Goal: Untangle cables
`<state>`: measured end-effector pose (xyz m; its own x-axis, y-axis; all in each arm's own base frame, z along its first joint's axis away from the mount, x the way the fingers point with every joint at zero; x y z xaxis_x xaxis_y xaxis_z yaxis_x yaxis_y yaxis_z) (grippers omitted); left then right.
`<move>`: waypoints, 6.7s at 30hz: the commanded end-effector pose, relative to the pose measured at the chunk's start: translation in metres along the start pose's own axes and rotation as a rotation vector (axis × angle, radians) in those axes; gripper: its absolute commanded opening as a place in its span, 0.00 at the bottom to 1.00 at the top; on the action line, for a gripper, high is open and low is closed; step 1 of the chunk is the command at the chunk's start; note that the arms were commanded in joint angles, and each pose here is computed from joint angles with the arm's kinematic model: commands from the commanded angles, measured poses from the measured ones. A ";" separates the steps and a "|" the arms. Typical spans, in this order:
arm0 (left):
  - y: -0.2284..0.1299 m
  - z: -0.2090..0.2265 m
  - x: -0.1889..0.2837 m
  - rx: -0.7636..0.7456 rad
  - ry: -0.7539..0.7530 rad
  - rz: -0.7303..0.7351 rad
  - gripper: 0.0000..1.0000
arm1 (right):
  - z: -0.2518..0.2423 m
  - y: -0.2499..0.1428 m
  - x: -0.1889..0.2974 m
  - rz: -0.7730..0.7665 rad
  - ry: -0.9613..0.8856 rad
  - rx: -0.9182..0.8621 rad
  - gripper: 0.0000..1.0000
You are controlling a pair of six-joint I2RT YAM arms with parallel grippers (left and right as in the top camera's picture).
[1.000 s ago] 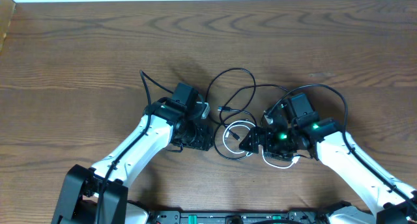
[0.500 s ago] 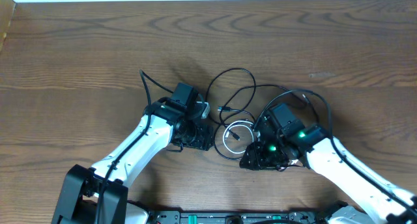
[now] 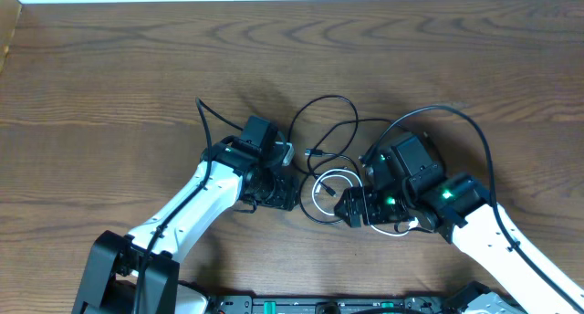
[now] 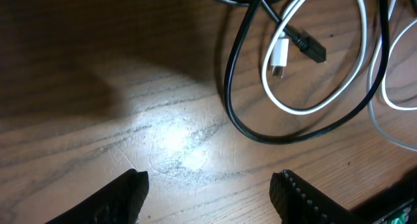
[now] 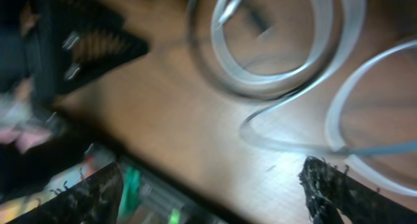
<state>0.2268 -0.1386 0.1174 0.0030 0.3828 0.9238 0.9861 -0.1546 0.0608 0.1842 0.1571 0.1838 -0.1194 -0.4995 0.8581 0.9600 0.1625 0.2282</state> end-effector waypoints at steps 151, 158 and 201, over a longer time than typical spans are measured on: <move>0.005 -0.078 -0.059 0.190 0.052 -0.094 0.08 | 0.027 0.049 0.266 -1.377 -0.365 0.417 0.01; -0.003 -0.089 0.004 0.156 -0.073 -0.157 0.08 | 0.032 0.054 0.253 -1.314 -0.284 0.480 0.01; -0.022 -0.046 0.004 0.063 0.265 -0.149 0.17 | 0.013 0.067 0.074 -0.393 0.030 0.115 0.01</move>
<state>0.1959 -0.1822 0.1482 -0.1837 0.2054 0.9613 0.9790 -0.0494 0.1977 0.2381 0.1384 0.2663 -0.4655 -0.5527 0.6913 0.8102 0.0482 0.5842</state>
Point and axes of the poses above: each gripper's point midway between its finger pads, its own x axis back along the fingers, its own z axis along the line the jaws close on, y = z × x, the point moved 8 cm from there along x, back along the fingers, and after that the axes turned 5 degrees about x, right-handed, at the moved point
